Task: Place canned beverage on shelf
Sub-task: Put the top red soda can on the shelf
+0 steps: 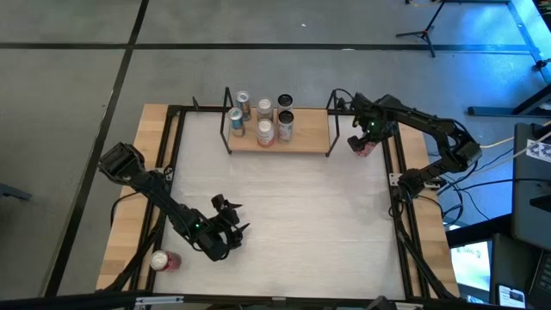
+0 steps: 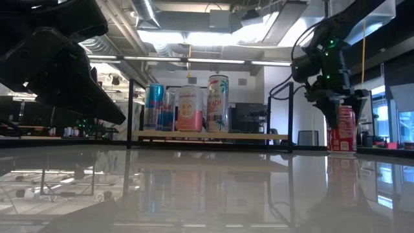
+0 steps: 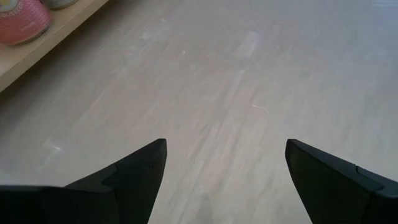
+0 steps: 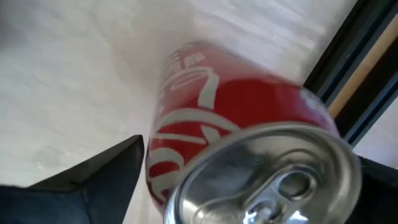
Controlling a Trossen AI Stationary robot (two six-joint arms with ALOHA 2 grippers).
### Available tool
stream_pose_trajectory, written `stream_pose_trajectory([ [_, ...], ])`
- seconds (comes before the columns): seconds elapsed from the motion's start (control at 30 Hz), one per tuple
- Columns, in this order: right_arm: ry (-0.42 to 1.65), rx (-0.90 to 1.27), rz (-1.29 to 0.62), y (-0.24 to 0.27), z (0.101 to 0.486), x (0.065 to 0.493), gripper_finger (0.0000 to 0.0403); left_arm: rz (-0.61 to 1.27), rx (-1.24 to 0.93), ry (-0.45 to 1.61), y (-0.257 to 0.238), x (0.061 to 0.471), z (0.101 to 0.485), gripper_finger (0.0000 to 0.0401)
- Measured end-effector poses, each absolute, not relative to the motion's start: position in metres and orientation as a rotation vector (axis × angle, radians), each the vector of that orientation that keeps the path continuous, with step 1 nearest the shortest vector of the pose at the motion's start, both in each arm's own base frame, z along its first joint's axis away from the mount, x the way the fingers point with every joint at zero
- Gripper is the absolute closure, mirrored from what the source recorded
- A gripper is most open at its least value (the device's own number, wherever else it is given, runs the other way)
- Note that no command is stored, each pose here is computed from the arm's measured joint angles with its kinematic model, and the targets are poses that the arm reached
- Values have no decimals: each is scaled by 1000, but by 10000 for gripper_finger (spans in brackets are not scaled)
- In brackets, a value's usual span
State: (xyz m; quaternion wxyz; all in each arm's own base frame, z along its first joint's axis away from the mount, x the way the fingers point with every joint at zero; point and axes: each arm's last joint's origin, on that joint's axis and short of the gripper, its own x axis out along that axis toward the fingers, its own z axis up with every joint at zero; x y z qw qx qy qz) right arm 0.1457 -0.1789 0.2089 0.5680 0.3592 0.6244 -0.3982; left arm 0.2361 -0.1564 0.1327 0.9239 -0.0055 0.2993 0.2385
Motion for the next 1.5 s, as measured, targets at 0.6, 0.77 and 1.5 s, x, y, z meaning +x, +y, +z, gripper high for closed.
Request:
stream_pose_trajectory([
  [0.6,1444,751,-895,-174,222,141,122,485,3,613,-157,236,133,83],
  [0.77,1380,724,-904,-167,246,135,122,485,4,613,-157,236,133,83],
  [1.5,1199,609,-518,-61,335,137,122,462,-17,631,-157,238,133,83],
])
